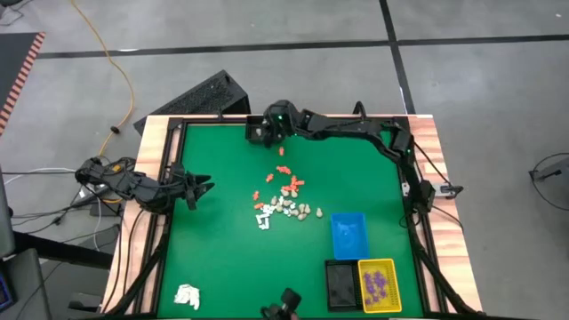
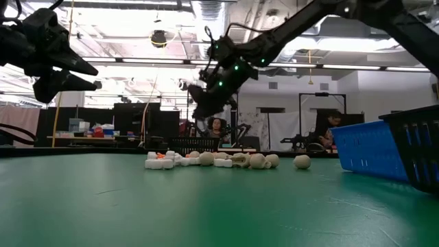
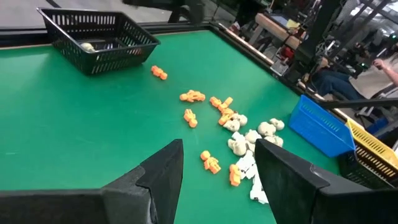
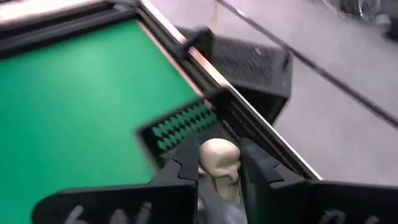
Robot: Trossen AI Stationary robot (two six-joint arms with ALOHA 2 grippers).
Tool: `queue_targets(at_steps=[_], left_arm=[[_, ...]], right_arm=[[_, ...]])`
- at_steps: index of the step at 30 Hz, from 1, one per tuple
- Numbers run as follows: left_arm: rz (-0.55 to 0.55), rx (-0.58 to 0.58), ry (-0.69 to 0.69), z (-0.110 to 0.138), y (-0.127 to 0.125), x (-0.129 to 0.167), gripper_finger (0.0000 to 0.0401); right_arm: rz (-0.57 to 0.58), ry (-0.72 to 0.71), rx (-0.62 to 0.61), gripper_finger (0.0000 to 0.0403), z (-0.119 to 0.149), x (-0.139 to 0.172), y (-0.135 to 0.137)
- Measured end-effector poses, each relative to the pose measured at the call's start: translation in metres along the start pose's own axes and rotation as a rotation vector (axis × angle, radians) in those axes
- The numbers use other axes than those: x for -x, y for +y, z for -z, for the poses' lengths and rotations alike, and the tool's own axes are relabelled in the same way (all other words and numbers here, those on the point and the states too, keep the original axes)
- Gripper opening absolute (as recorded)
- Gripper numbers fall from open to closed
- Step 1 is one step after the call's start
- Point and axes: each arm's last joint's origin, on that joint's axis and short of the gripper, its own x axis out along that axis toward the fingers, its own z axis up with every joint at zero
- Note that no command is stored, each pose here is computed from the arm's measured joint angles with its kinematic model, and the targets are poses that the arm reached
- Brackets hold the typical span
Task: Sort Halloween decoration
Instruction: Put the gray skull toy into the top black bin, then put the orange skeleton toy into the blue bin
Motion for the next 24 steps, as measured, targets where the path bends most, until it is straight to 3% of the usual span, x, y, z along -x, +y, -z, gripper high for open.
queue_targets(at_steps=[9,14,17,24], left_arm=[[0.003,-0.002,0.004,0.0,0.0,0.0,0.0189],[0.005,-0.004,0.006,0.0,0.0,0.0,0.0189],[0.007,-0.004,0.007,0.0,0.0,0.0,0.0189],[0.008,-0.012,0.008,0.0,0.0,0.0,0.0189]], right_arm=[[0.02,0.04,-0.03,0.0185,0.008,-0.011,-0.012],[0.001,0.064,0.005,0.0211,0.005,-0.005,-0.011],[-0.053,0.108,0.079,0.021,-0.005,0.018,-0.006],[-0.222,0.342,0.262,0.0195,-0.021,0.116,0.021]])
